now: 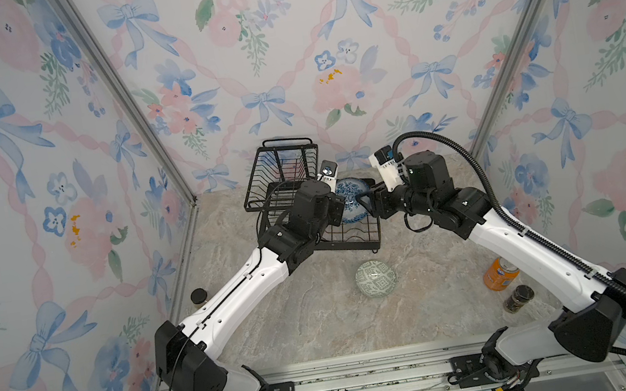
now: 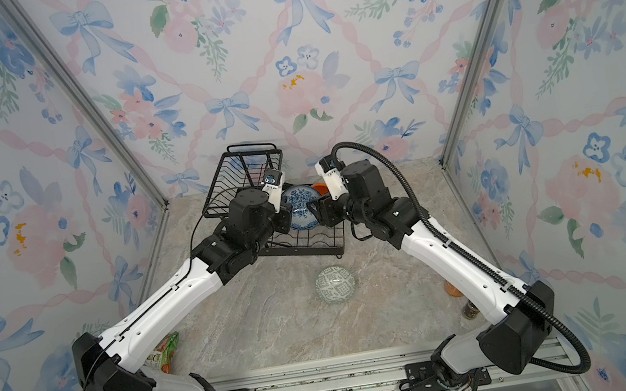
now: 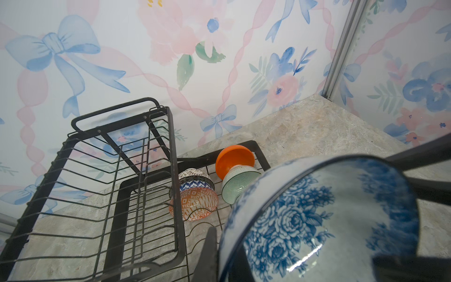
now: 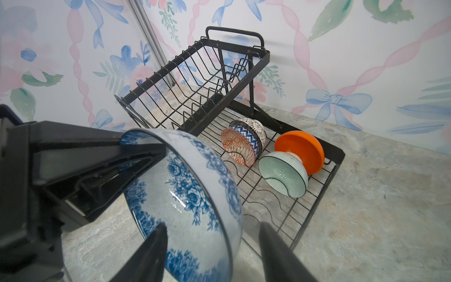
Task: Load the bowls into the dish rack
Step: 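Grasp the blue floral bowl rim with the right gripper while left holds it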
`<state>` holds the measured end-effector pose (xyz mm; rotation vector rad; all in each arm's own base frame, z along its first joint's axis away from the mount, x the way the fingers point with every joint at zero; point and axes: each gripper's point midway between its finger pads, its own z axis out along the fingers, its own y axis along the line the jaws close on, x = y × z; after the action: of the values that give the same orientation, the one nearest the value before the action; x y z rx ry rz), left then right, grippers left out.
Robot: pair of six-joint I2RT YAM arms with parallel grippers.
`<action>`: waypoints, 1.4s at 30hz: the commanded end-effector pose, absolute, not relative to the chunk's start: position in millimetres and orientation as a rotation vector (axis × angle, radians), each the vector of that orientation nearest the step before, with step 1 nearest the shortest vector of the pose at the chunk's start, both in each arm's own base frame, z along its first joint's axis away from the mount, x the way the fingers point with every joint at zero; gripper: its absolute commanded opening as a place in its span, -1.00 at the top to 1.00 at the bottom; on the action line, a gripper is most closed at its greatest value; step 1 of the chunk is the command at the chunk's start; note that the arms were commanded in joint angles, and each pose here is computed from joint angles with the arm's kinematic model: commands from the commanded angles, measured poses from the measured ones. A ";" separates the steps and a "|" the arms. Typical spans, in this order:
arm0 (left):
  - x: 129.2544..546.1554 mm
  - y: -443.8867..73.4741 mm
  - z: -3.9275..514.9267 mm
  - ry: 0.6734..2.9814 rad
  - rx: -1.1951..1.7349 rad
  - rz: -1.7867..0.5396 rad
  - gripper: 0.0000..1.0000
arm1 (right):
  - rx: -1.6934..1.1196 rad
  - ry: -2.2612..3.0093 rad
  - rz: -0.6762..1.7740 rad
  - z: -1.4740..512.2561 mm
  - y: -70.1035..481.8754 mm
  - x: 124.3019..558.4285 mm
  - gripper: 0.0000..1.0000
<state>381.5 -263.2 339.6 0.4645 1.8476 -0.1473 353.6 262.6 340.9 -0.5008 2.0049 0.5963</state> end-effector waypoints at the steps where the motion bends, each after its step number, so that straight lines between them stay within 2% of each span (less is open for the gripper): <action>1: 381.6 -272.4 375.3 1.744 0.439 -0.211 1.00 | -0.489 1.987 0.573 348.0 263.0 356.6 -0.14; 5: 379.5 -274.6 376.8 1.734 0.447 -0.223 1.00 | -0.480 2.001 0.553 343.9 261.5 359.0 -0.09; 11: 375.0 -273.8 381.5 1.713 0.447 -0.240 1.00 | -0.470 2.016 0.527 340.2 258.9 361.7 0.13; 21: 368.9 -280.0 382.9 1.688 0.470 -0.304 1.00 | -0.469 2.021 0.515 338.7 257.8 362.4 0.38; 27: 365.7 -280.8 383.7 1.679 0.476 -0.340 1.00 | -0.469 2.024 0.504 338.3 256.3 362.7 0.77; 32: 363.1 -279.9 380.7 1.679 0.483 -0.380 1.00 | -0.478 2.024 0.500 338.2 256.9 362.1 1.00; 42: 350.2 -271.0 363.0 1.694 0.522 -0.487 1.00 | -0.524 2.020 0.485 329.8 261.3 366.1 1.00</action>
<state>365.5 -272.8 340.5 0.4915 1.7662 -0.3833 364.7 253.0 320.0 -0.4611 2.0638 0.4534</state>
